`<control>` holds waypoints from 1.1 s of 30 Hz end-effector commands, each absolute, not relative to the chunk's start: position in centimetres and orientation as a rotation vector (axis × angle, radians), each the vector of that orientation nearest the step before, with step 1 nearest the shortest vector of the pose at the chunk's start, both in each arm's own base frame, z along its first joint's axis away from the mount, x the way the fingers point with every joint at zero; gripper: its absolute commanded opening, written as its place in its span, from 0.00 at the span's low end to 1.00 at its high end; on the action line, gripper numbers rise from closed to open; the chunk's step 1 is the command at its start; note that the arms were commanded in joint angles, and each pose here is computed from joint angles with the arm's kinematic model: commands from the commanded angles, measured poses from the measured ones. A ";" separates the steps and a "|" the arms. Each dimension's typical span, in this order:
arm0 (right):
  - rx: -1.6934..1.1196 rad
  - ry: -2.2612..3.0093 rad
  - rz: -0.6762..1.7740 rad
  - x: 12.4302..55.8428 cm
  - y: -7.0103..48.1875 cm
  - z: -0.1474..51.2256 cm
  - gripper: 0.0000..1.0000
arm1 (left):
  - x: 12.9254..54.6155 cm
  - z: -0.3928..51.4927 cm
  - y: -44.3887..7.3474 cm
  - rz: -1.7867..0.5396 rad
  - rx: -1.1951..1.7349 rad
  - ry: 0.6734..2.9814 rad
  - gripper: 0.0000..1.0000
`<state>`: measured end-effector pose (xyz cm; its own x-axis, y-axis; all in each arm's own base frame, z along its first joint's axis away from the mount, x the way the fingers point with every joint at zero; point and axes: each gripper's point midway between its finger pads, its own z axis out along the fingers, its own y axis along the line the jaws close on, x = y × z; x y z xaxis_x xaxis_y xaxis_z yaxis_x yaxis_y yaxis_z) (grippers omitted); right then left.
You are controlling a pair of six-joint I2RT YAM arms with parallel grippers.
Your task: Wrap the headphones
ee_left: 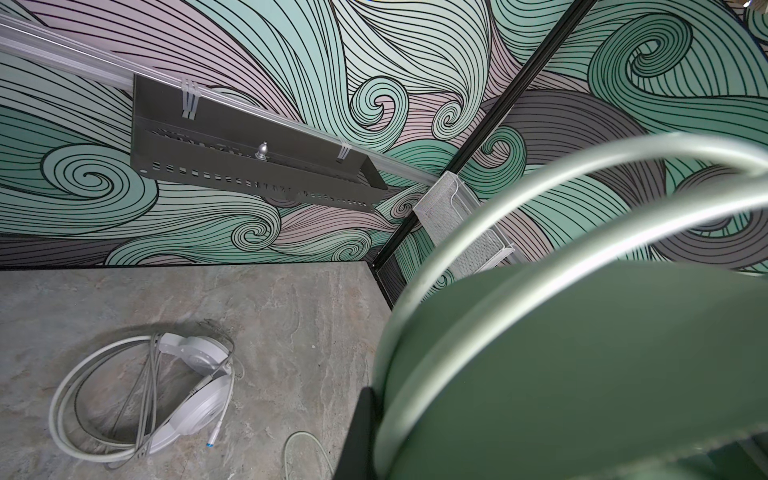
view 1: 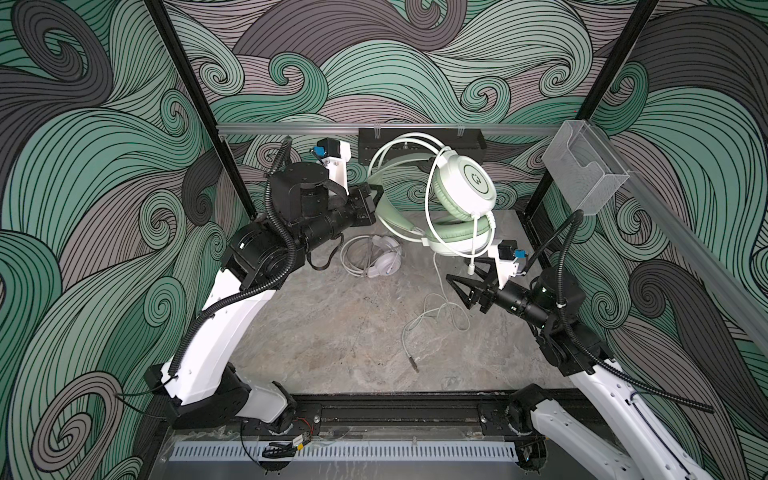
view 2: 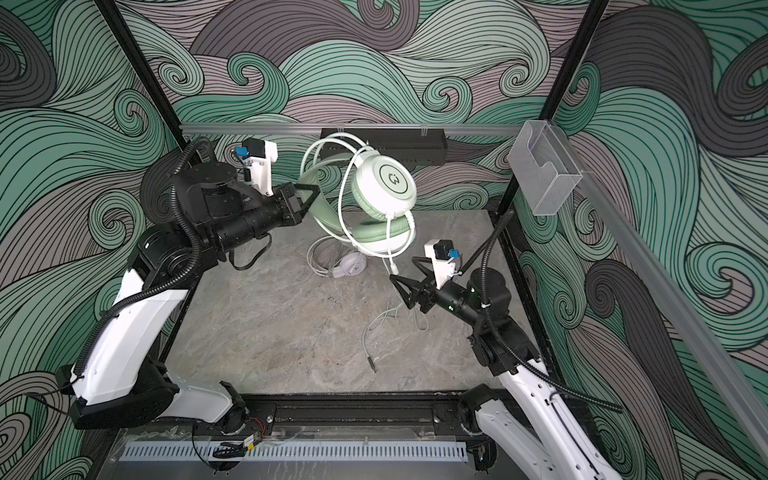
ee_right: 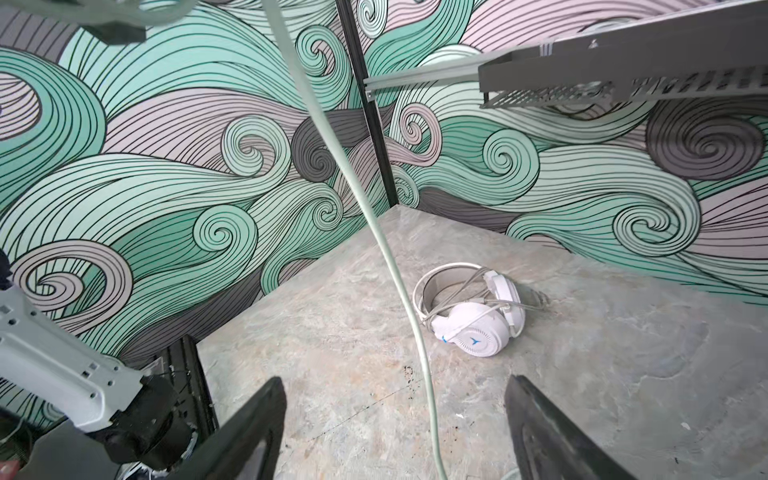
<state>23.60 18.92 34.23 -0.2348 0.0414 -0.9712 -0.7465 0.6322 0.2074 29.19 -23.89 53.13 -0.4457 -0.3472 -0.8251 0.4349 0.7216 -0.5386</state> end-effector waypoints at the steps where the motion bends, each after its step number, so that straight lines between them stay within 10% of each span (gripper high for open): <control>1: -0.639 1.623 0.850 24.0 20.0 34.1 0.84 | 27.8 58.1 -23.0 -1.033 0.021 1.664 0.00; 12: -0.699 1.667 0.919 25.8 22.9 30.7 0.81 | 27.7 58.2 -22.9 -1.062 0.003 1.657 0.00; 20: -0.692 1.709 0.970 26.4 24.0 28.7 0.32 | 27.9 58.4 -23.0 -1.082 -0.015 1.650 0.00; 33: -0.693 1.763 0.972 26.6 24.7 26.8 0.09 | 28.6 58.5 -21.7 -1.076 -0.099 1.627 0.00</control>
